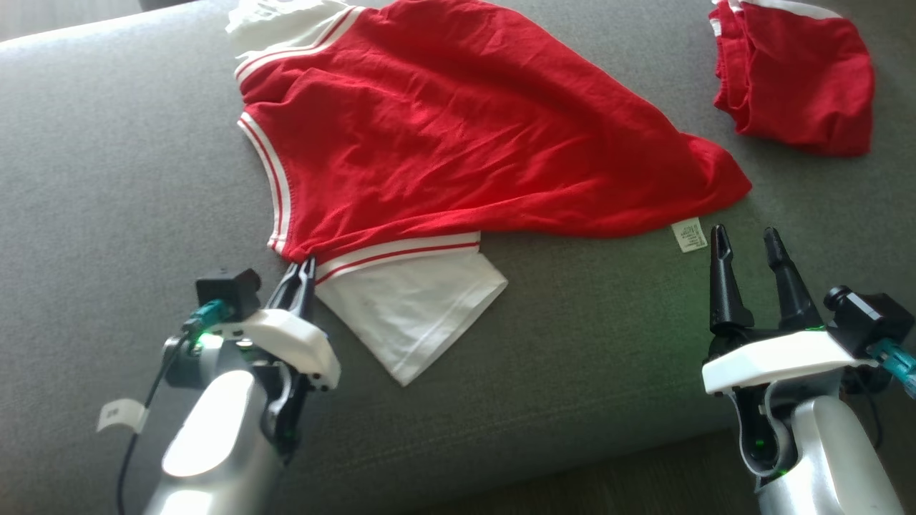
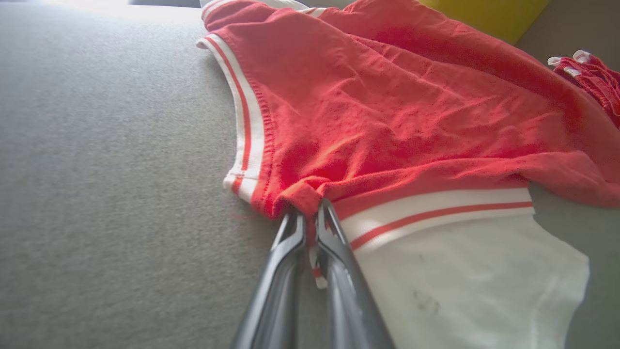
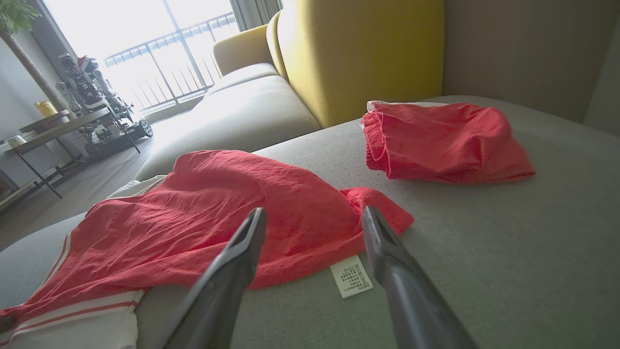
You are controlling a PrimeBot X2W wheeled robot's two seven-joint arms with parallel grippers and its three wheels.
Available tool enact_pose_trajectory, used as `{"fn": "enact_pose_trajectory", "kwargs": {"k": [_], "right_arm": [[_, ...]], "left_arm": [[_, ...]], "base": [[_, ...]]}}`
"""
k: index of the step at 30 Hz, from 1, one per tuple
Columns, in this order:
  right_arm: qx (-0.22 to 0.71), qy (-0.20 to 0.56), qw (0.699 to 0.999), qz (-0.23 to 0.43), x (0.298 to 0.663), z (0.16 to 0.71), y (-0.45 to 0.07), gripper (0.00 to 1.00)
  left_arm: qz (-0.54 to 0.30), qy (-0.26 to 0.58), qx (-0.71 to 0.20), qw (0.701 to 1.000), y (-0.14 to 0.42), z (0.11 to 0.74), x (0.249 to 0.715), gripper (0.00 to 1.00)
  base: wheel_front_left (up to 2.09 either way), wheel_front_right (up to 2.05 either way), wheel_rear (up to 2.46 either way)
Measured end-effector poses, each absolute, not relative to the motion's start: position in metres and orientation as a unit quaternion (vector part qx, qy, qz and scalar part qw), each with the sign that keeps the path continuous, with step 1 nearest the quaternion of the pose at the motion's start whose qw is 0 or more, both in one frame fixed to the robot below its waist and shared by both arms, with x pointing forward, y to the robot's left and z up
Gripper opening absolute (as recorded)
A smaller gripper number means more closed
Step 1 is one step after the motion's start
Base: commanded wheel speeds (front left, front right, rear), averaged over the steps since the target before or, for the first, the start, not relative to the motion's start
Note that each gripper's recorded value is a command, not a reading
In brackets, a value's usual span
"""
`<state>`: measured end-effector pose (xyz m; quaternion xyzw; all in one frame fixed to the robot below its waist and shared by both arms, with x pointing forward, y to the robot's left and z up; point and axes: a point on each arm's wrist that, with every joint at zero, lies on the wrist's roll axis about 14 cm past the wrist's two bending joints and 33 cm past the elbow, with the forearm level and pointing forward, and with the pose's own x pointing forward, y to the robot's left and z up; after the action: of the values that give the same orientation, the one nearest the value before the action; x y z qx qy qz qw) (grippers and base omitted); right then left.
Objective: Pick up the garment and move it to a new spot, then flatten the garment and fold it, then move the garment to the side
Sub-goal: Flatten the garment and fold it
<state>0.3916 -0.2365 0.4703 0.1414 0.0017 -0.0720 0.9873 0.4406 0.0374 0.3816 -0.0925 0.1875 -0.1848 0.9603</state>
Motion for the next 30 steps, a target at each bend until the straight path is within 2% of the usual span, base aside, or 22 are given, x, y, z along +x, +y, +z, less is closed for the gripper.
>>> {"fn": "enact_pose_trajectory", "kwargs": {"k": [11,17,18,19,20,26,30], "right_arm": [[0.146,-0.006,0.988,-0.055,0.395,0.477,-0.226,1.0],[0.146,0.001,0.988,-0.056,0.391,0.474,-0.226,1.0],[0.146,0.001,0.988,-0.057,0.39,0.474,-0.226,1.0],[0.146,0.001,0.988,-0.057,0.39,0.474,-0.226,1.0],[0.147,0.001,0.988,-0.057,0.389,0.473,-0.226,1.0],[0.148,0.0,0.987,-0.056,0.389,0.474,-0.225,1.0],[0.149,-0.003,0.988,-0.047,0.392,0.477,-0.219,1.0]], "left_arm": [[-0.145,0.16,-0.006,0.976,0.106,0.396,0.459,0.0],[-0.13,0.136,0.004,0.982,0.116,0.415,0.476,0.0],[-0.13,0.138,0.005,0.982,0.116,0.414,0.475,0.16],[-0.131,0.139,0.005,0.982,0.115,0.413,0.474,0.68],[-0.131,0.139,0.005,0.982,0.115,0.413,0.474,1.0],[-0.116,0.135,-0.005,0.984,0.113,0.414,0.464,1.0],[-0.099,0.119,-0.059,0.986,0.11,0.422,0.448,1.0]], "base": [[0.0,0.0,0.0],[0.0,0.0,0.0],[0.0,0.0,0.0],[0.0,0.0,0.0],[0.0,0.0,0.0],[0.0,0.0,0.0],[0.0,0.0,0.0]]}}
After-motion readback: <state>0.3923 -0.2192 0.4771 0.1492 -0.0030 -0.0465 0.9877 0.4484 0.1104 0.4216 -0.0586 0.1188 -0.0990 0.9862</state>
